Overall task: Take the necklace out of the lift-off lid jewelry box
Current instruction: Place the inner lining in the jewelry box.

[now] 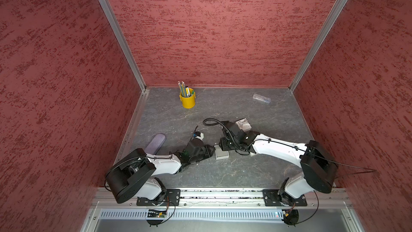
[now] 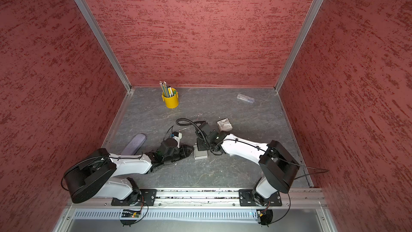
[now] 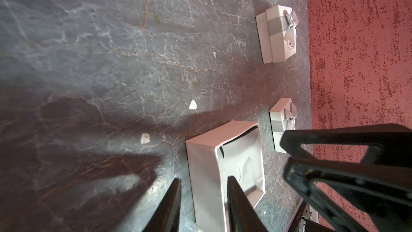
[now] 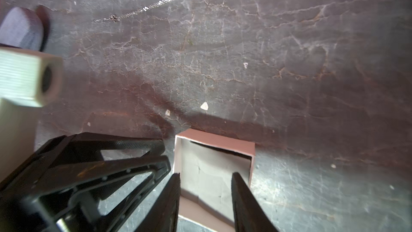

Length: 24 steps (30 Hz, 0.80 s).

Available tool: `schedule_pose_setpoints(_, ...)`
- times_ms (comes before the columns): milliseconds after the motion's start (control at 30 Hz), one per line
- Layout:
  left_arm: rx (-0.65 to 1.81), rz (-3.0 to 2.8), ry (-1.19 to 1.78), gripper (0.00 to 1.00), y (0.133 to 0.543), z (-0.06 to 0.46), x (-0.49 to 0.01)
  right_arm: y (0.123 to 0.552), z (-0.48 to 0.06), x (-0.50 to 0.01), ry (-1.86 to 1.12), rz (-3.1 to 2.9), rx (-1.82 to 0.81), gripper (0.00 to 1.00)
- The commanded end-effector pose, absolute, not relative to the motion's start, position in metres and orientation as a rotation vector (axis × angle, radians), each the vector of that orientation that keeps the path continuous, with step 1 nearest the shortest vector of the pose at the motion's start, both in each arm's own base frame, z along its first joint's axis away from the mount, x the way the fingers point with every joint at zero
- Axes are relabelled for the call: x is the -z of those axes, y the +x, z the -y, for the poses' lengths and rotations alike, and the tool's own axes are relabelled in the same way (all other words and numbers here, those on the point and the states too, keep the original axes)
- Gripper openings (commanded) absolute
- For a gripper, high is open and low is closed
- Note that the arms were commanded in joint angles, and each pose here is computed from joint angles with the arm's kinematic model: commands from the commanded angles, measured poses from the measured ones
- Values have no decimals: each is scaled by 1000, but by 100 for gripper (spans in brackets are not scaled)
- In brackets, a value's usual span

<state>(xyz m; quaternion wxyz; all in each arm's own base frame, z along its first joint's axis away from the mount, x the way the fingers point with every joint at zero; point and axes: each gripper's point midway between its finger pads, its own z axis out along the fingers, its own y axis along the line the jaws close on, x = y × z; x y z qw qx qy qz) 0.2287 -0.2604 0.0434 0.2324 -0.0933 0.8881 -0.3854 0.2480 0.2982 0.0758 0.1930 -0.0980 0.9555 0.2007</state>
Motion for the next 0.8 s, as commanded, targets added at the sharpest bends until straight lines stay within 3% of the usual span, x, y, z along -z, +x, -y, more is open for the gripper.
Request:
schedule_pose_setpoints(0, 1042, -2432, -242, 36, 229, 258, -46, 256, -302, -67, -288, -2650, -517, 42)
schedule_pose_setpoints(200, 1032, -2431, -245, 36, 230, 255, -46, 259, -298, -44, -298, -2645, -473, 46)
schedule_pose_setpoints(467, 1028, -2431, -245, 36, 230, 254, -47, 260, -298, -24, -314, -2645, -450, 33)
schedule_pose_setpoints(767, 1019, -2418, -244, 36, 236, 249, -53, 268, -298, -65, -293, -2574, -465, 41)
